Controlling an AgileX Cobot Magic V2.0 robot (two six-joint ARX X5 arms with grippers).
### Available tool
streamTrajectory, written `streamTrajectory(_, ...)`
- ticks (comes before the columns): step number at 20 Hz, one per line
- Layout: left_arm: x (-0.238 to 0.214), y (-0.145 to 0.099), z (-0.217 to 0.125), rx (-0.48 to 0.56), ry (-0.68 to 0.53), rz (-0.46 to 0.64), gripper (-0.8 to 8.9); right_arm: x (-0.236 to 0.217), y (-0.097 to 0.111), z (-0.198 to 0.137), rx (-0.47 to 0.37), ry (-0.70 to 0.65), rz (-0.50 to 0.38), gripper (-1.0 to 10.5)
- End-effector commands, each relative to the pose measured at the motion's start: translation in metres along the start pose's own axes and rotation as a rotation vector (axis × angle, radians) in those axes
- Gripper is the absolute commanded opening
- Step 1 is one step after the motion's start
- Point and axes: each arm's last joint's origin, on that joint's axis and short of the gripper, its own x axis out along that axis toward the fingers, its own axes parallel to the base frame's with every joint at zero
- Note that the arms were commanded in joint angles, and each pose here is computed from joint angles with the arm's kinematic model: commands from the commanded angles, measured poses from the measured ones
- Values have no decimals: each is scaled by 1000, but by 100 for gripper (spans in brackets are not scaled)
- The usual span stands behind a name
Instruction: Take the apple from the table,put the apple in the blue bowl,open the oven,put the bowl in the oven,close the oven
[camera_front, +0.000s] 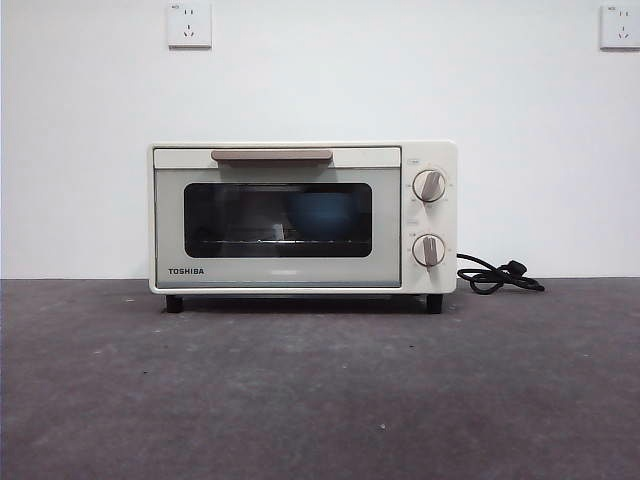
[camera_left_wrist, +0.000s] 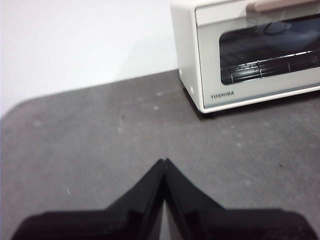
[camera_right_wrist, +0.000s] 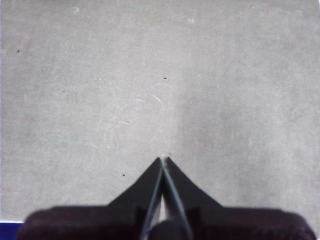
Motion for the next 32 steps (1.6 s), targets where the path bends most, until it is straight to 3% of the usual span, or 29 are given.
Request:
streamTrajectory(1, -1, 0, -8, -100, 50, 26, -4, 1, 0, 0, 9, -1, -1, 1)
streamTrajectory(5, -1, 1, -9, -98, 62, 74, -4, 1, 0, -1, 9, 0, -1, 1)
streamTrajectory(26, -1, 0, -9, -106, 58, 36, -4, -2, -2, -3, 26, -10, -11, 1)
streamTrajectory(28, -1, 0, -9, -106, 58, 36, -4, -6, -6, -3, 77, -75, -35, 1)
streamTrajectory(31, -1, 0, -9, -106, 59, 36, -4, -10, -11, 6, 277, -415, -69, 1)
streamTrajectory(32, -1, 0, -9, -106, 59, 36, -4, -6, -11, 8, 309, -523, -81, 1)
